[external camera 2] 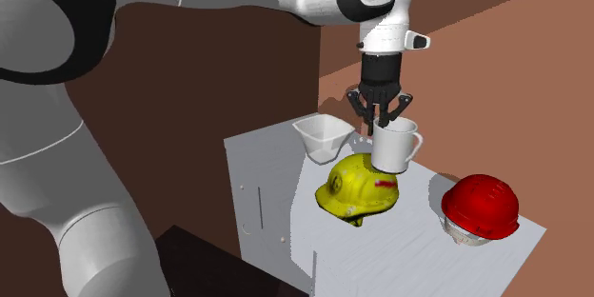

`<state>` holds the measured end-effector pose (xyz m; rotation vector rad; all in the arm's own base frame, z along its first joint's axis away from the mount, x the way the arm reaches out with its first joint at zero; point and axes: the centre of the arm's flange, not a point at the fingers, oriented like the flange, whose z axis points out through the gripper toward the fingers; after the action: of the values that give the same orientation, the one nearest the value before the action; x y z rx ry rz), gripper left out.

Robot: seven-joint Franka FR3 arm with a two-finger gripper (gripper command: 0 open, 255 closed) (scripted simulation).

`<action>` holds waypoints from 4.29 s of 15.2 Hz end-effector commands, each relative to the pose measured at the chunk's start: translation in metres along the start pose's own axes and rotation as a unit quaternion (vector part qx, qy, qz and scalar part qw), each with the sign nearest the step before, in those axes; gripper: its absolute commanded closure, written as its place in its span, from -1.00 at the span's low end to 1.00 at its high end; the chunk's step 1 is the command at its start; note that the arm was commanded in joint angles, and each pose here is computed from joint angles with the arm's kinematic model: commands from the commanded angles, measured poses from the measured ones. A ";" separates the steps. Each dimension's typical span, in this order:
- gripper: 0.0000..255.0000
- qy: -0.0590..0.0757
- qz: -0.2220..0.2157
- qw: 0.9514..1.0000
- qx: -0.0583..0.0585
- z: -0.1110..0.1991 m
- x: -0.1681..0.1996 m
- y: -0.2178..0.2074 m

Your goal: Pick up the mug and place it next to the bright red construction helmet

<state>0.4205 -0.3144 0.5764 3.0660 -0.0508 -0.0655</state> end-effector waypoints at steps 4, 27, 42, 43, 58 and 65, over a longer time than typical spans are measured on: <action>1.00 0.000 -0.001 1.000 0.000 0.006 -0.025 0.061; 1.00 0.000 -0.001 1.000 0.000 0.073 -0.091 0.211; 1.00 0.000 -0.001 1.000 0.000 0.152 -0.087 0.205; 1.00 0.000 -0.001 1.000 0.000 0.157 -0.087 0.205; 1.00 0.000 -0.001 1.000 0.000 0.228 -0.084 0.199; -1.00 0.000 -0.001 1.000 0.000 0.228 -0.084 0.199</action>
<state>0.3202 -0.5269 0.3678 3.0662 -0.0479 -0.0658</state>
